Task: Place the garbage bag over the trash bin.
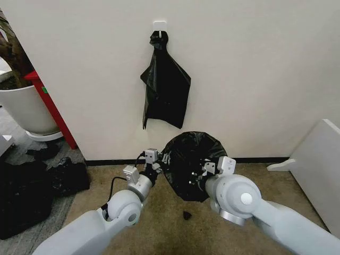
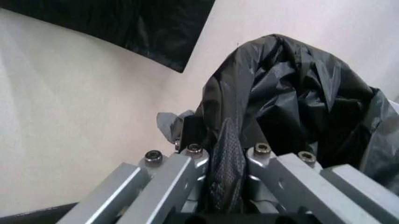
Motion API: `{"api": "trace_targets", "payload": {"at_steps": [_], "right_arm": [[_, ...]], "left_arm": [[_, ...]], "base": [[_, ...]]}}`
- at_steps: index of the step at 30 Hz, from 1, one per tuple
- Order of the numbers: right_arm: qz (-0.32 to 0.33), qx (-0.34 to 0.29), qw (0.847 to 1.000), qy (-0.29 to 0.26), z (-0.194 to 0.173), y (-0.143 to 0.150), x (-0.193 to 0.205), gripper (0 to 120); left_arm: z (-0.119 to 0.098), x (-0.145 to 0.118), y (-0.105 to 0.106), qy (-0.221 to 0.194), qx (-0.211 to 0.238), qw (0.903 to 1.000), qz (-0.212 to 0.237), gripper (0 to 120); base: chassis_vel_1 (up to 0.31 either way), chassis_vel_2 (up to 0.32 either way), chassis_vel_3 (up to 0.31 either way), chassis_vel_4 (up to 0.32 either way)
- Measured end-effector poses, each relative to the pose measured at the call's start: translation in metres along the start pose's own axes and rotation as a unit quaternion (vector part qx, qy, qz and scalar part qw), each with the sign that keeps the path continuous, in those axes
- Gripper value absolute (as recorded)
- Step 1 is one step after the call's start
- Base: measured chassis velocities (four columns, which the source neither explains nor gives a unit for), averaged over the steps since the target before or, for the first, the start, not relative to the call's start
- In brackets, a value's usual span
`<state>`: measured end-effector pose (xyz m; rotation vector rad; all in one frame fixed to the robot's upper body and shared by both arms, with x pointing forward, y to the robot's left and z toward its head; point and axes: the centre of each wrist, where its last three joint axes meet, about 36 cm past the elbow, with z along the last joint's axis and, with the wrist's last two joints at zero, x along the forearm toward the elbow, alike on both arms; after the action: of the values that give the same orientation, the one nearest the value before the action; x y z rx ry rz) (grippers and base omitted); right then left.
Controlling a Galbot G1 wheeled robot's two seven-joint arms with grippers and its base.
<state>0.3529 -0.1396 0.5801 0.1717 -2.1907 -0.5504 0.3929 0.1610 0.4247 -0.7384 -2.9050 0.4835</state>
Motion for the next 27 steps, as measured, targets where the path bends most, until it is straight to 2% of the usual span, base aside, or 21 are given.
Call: {"api": "trace_targets", "payload": {"at_steps": [5,8,11,20,27], "right_arm": [[-0.020,0.007,0.999,-0.043,-0.028,0.009,0.010,0],[-0.010,0.006,0.999,-0.051,-0.038,0.010,-0.003,0],[0.016,0.000,0.999,-0.045,-0.043,0.010,-0.036,0],[0.062,0.004,0.998,-0.010,-0.018,0.026,-0.090,0],[0.053,0.015,0.998,0.003,-0.005,0.036,-0.079,0]], "left_arm": [[0.004,0.000,0.000,-0.003,-0.007,1.0000,0.004,4],[0.006,0.000,-0.001,-0.003,-0.010,0.9999,0.006,4],[0.006,0.001,-0.002,-0.004,-0.011,0.9999,0.008,4],[0.000,0.000,-0.005,-0.012,-0.014,0.9997,0.013,4],[-0.002,-0.007,-0.004,-0.019,-0.014,0.9997,0.011,4]], "base": [[0.000,0.000,0.000,0.000],[0.000,0.000,0.000,0.000],[0.000,0.000,0.000,0.000],[0.000,0.000,0.000,0.000],[0.000,0.000,0.000,0.000]]}}
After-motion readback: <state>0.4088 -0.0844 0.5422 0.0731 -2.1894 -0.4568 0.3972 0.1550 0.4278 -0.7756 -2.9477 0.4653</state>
